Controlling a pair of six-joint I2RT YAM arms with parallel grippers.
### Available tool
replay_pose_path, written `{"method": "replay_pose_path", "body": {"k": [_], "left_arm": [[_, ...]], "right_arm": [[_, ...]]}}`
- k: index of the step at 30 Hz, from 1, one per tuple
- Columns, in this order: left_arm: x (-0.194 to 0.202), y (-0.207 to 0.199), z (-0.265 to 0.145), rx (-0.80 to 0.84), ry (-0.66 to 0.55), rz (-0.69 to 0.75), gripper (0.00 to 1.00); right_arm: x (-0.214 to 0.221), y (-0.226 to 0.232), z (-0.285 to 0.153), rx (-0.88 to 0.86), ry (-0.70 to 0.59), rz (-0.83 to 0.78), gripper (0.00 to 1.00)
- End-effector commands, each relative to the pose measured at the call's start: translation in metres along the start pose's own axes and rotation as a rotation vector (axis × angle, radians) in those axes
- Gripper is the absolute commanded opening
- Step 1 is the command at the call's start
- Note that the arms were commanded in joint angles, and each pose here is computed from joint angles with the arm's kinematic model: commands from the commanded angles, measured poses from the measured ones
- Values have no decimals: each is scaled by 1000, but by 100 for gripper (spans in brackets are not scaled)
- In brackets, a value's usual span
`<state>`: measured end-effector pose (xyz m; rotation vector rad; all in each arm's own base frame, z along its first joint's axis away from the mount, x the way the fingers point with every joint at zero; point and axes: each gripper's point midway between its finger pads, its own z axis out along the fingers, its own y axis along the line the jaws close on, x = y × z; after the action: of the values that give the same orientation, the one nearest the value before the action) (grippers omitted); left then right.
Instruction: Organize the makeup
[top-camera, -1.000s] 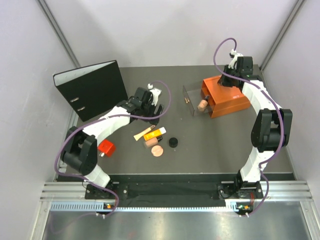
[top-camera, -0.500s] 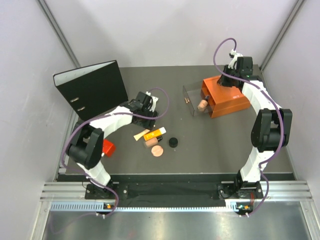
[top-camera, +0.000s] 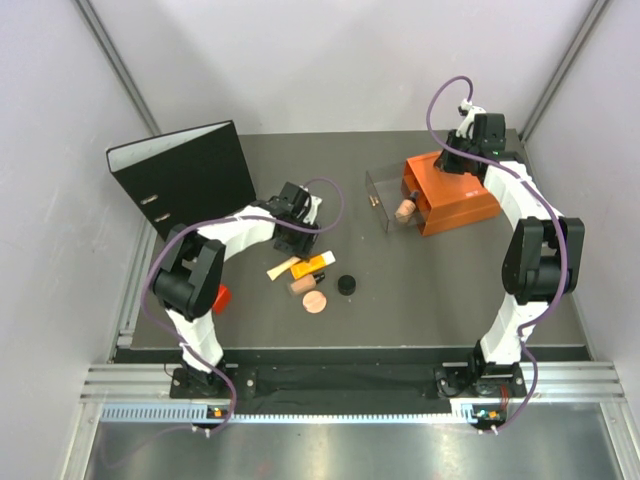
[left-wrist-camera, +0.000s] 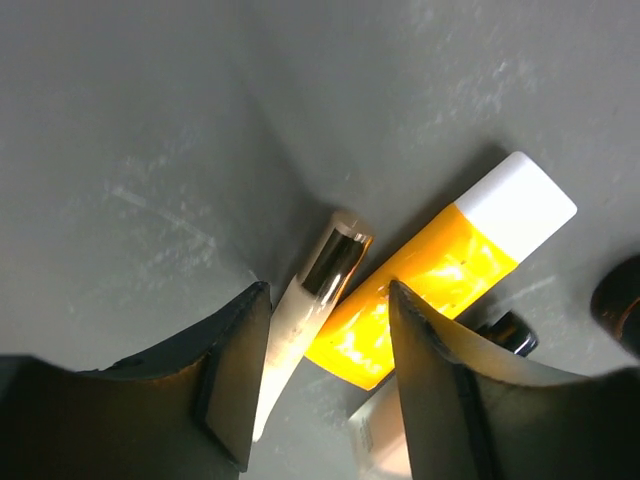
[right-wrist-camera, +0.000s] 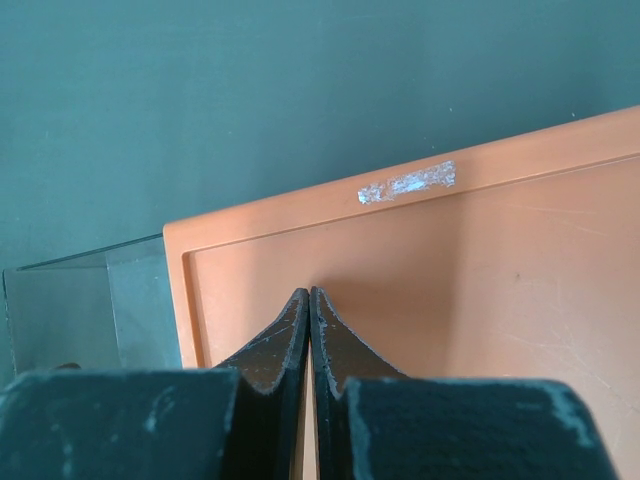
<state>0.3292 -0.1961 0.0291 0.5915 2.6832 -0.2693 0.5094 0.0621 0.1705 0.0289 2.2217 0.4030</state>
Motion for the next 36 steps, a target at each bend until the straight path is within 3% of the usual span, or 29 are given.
{"method": "replay_pose_path", "body": {"k": [1, 4, 8, 9, 18, 29, 36], "left_arm": [[-17, 4, 23, -10, -24, 13, 53], [-23, 3, 29, -4, -31, 3, 42], [-29, 3, 30, 9, -40, -13, 12], [-29, 4, 30, 9, -36, -15, 0], [-50, 17, 4, -25, -99, -22, 0], [-189, -7, -101, 42, -486, -28, 0], [-260, -55, -158, 317, -731, -129, 0]], "right_arm": [[75, -20, 6, 57, 231, 48, 0], [76, -20, 6, 58, 234, 49, 0], [80, -21, 5, 60, 245, 51, 0], [81, -21, 5, 61, 247, 51, 0], [82, -22, 6, 65, 251, 50, 0], [80, -23, 9, 67, 257, 49, 0], [81, -24, 9, 69, 259, 48, 0]]}}
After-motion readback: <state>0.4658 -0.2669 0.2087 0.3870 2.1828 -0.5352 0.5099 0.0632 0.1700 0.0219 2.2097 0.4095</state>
